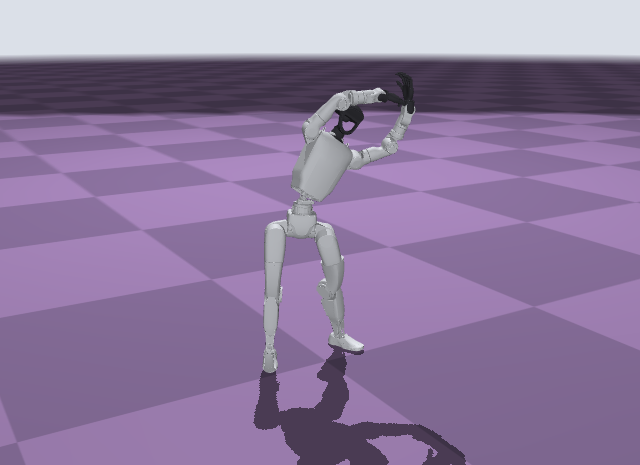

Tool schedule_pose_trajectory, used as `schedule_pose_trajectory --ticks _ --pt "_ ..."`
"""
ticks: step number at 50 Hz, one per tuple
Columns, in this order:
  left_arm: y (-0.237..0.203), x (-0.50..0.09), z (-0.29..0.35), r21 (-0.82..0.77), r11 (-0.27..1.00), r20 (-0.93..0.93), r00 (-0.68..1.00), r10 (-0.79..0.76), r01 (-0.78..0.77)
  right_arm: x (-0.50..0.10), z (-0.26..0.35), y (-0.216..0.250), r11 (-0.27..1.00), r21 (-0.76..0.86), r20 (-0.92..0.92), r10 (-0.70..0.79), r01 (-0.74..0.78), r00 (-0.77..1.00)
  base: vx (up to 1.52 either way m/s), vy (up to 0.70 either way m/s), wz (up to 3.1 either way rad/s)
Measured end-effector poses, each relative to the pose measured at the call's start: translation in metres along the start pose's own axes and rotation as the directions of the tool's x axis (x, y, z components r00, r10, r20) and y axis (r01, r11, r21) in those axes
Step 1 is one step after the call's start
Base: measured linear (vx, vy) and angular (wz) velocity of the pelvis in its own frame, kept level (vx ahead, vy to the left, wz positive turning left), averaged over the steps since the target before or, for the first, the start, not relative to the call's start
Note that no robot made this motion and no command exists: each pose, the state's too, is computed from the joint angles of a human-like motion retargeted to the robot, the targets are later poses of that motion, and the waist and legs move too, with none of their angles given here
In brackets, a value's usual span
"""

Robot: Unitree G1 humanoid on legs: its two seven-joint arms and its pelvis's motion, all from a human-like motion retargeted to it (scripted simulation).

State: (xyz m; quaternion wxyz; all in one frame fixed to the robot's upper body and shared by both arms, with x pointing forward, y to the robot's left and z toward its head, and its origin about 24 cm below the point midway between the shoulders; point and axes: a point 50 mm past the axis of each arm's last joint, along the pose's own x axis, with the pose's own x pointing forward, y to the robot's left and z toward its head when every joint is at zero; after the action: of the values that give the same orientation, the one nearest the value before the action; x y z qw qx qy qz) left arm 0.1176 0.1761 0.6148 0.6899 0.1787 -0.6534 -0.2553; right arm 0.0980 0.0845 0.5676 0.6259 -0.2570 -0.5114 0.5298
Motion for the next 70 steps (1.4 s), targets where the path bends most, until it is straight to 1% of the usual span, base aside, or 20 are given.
schedule_pose_trajectory --ticks 8,14,19,26,30,43,45,47,50,53,55,57,61,65,68,70 --pt "0.007 -0.005 0.001 -0.019 0.999 0.018 0.999 0.035 -0.035 0.008 0.002 0.01 0.999 -0.037 0.002 0.027 -0.027 1.0 0.0 0.0 0.0" --pt "0.003 -0.001 -0.003 -0.029 0.999 0.038 0.999 0.036 -0.035 0.004 0.002 0.005 0.998 -0.067 -0.004 0.006 -0.007 1.0 0.0 0.0 0.0" --pt "-0.012 0.011 -0.006 -0.013 1.0 0.058 0.998 0.006 -0.005 -0.009 0.004 -0.011 0.995 -0.083 0.003 -0.052 0.052 0.999 0.0 0.0 0.0" --pt "-0.044 0.037 -0.005 0.026 0.997 0.084 0.994 -0.075 0.073 -0.036 0.015 -0.042 0.981 -0.109 0.027 -0.161 0.163 0.987 -0.02 0.06 0.1" --pt "-0.057 0.047 -0.002 0.054 0.994 0.09 0.991 -0.103 0.098 -0.047 0.02 -0.052 0.974 -0.11 0.038 -0.194 0.197 0.98 -0.02 0.09 0.22" --pt "-0.09 0.067 -0.005 0.135 0.975 0.061 0.98 -0.188 0.178 -0.083 0.01 -0.08 0.957 -0.012 0.029 -0.291 0.291 0.956 -0.01 0.08 0.31" --pt "-0.098 0.074 -0.009 0.13 0.976 0.028 0.984 -0.178 0.173 -0.089 0.008 -0.084 0.948 0.043 0.031 -0.316 0.314 0.948 0.0 0.02 0.21" --pt "-0.104 0.074 -0.011 0.156 0.963 0.026 0.974 -0.226 0.219 -0.098 0.002 -0.089 0.943 0.02 0.016 -0.331 0.331 0.943 0.01 0.01 0.19" --pt "-0.113 0.078 -0.02 0.136 0.962 -0.025 0.972 -0.234 0.235 -0.112 -0.006 -0.094 0.931 0.077 0.016 -0.359 0.356 0.933 0.0 0.0 0.0" --pt "-0.121 0.078 -0.027 0.11 0.956 -0.046 0.963 -0.267 0.27 -0.124 -0.013 -0.097 0.924 0.078 0.009 -0.376 0.375 0.926 0.0 0.0 0.0" --pt "-0.125 0.078 -0.03 0.091 0.954 -0.054 0.958 -0.281 0.285 -0.128 -0.016 -0.098 0.92 0.075 0.005 -0.385 0.384 0.923 0.0 0.0 0.0" --pt "-0.127 0.076 -0.028 0.093 0.943 -0.029 0.947 -0.319 0.32 -0.134 -0.018 -0.1 0.921 0.029 -0.006 -0.389 0.389 0.921 0.02 -0.06 0.05" --pt "-0.129 0.077 -0.028 0.075 0.941 -0.029 0.944 -0.329 0.331 -0.136 -0.016 -0.102 0.916 0.003 0.0 -0.402 0.402 0.916 0.01 -0.07 -0.01" --pt "-0.133 0.079 -0.026 0.072 0.936 -0.027 0.939 -0.343 0.344 -0.133 -0.012 -0.102 0.909 -0.058 0.009 -0.412 0.412 0.911 0.01 -0.08 -0.04" --pt "-0.137 0.081 -0.028 0.06 0.936 -0.054 0.938 -0.343 0.346 -0.136 -0.012 -0.103 0.903 -0.052 0.023 -0.426 0.427 0.904 0.02 -0.07 -0.05" --pt "-0.142 0.082 -0.026 0.076 0.922 -0.051 0.925 -0.376 0.379 -0.142 -0.014 -0.104 0.896 -0.063 0.025 -0.438 0.439 0.898 0.02 -0.07 -0.02"
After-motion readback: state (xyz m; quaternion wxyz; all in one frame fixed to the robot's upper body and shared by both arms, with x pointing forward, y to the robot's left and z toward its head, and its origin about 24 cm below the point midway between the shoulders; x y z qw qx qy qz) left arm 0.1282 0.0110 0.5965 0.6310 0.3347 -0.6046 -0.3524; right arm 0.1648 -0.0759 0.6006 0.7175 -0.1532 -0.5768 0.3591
